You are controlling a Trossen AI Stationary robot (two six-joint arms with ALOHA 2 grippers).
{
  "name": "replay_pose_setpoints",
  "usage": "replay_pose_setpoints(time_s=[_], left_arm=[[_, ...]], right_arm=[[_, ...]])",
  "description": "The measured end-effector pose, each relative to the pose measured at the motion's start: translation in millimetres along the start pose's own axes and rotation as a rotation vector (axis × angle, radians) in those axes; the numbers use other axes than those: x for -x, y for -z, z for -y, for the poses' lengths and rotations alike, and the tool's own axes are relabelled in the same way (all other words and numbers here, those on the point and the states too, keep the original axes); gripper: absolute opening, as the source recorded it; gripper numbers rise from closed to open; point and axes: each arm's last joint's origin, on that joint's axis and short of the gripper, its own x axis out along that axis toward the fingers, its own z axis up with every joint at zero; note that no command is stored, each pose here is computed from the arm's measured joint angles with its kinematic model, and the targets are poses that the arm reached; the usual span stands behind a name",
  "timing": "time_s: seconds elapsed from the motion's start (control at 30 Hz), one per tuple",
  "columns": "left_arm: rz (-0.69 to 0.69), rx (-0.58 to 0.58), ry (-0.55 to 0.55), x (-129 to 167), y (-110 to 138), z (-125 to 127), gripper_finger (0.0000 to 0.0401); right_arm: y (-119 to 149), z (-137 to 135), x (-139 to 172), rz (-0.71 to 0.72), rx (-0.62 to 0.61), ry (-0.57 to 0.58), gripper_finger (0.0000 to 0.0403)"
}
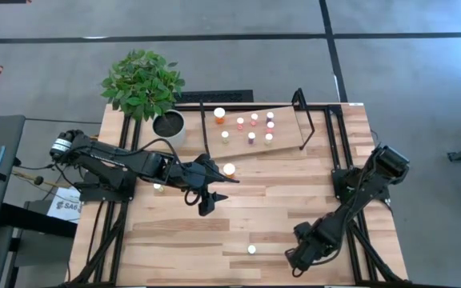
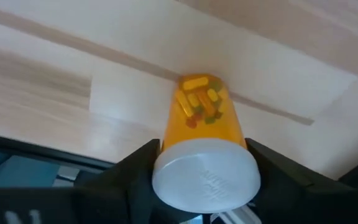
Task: Pick and place medicine bottles onto shelf by color
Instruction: Put the bottom orange pill bottle on the shelf
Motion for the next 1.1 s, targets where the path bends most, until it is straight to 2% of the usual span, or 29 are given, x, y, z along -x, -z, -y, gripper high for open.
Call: replay_pose_setpoints(time_s=[0.17, 0.37, 0.47, 0.73, 0.9, 1.1], left_arm=[[-0.001, 0.003, 0.0, 0.0, 0.1, -0.1, 0.0267], [-0.037, -0.003, -0.016, 0.1, 3.6, -1.5, 0.0267], [-0.056, -0.006, -0.024, 0.2, 5.5, -2.4, 0.0267], [-0.107, -0.015, -0.056, 0.7, 10.7, -4.9, 0.0267], [-0.152, -0.03, -0.125, 1.8, 16.2, -8.9, 0.0267], [-0.201, -0.045, -0.169, 3.2, 21.4, -12.0, 0.0267]], right_arm=[[-1.8, -6.5, 1.7, -0.035, -0.001, -0.041, 0.0205], [-13.5, -22.3, 16.2, -0.038, 0.033, -0.095, 0.0246], [-25.3, -29.2, 25.5, -0.024, 0.054, -0.101, 0.025], [-73.7, -41.6, 55.6, 0.033, 0.133, -0.078, 0.0227], [-107.6, -46.3, 77.2, 0.088, 0.184, -0.08, 0.023], [-152.3, -41.9, 112.9, 0.177, 0.208, -0.022, 0.023]])
